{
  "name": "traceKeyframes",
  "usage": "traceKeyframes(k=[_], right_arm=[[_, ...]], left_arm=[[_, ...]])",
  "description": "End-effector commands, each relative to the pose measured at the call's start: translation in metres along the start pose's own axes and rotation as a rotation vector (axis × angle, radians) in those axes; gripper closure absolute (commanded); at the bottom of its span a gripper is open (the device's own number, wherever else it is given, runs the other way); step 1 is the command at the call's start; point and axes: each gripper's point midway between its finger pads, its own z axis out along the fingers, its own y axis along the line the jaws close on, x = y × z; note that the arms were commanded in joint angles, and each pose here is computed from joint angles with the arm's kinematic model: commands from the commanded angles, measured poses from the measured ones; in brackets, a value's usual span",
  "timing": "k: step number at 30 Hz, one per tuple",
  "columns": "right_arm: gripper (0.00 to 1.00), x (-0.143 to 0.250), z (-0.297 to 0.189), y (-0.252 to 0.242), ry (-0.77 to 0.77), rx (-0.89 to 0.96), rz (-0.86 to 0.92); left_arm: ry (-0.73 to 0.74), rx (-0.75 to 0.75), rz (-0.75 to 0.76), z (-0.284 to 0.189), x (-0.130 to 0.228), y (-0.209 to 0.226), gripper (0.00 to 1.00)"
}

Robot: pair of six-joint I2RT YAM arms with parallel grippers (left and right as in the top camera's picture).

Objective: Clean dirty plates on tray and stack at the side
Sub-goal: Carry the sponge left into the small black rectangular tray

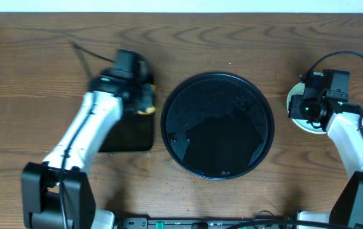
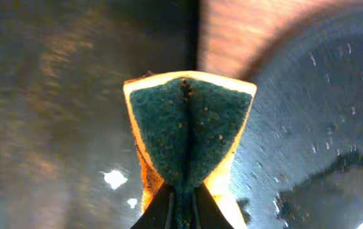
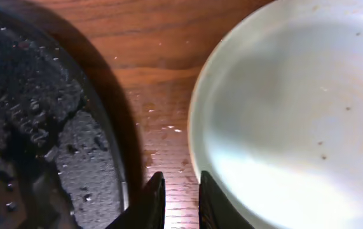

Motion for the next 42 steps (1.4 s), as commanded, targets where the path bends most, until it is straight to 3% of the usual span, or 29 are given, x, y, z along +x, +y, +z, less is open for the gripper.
traceKeyframes(k=[1,14,17,22,24,29,35,42], right_arm=[[0.83,0.000,0.000,0.012,0.001,-0.032,0.006],[0.83,0.003,0.000,0.014,0.014,-0.038,0.006],[0.83,0.003,0.000,0.014,0.014,-0.038,0.006],[0.83,0.004,0.000,0.014,0.017,-0.038,0.006],[0.84,0.004,0.000,0.014,0.018,-0.038,0.006],[0.83,0.005,0.000,0.014,0.022,-0.038,0.008],[0.84,0.006,0.000,0.014,0.025,-0.038,0.008],[0.84,0.006,0.000,0.014,0.028,-0.037,0.008]], left_arm=[[-0.005,0.167,0.033,-0.009,-0.012,0.003,0.92],[0.172,0.456,-0.242,0.047,0.001,0.052,0.92],[0.209,0.403,-0.286,0.063,0.010,0.072,0.91],[0.257,0.110,-0.436,0.077,0.028,0.128,0.85],[0.247,0.104,-0.447,0.076,0.025,0.128,0.85],[0.238,0.142,-0.375,0.072,0.020,0.103,0.89],[0.257,0.181,-0.094,0.077,0.026,0.053,0.92],[0.267,0.005,-0.021,0.085,0.033,0.056,0.93]])
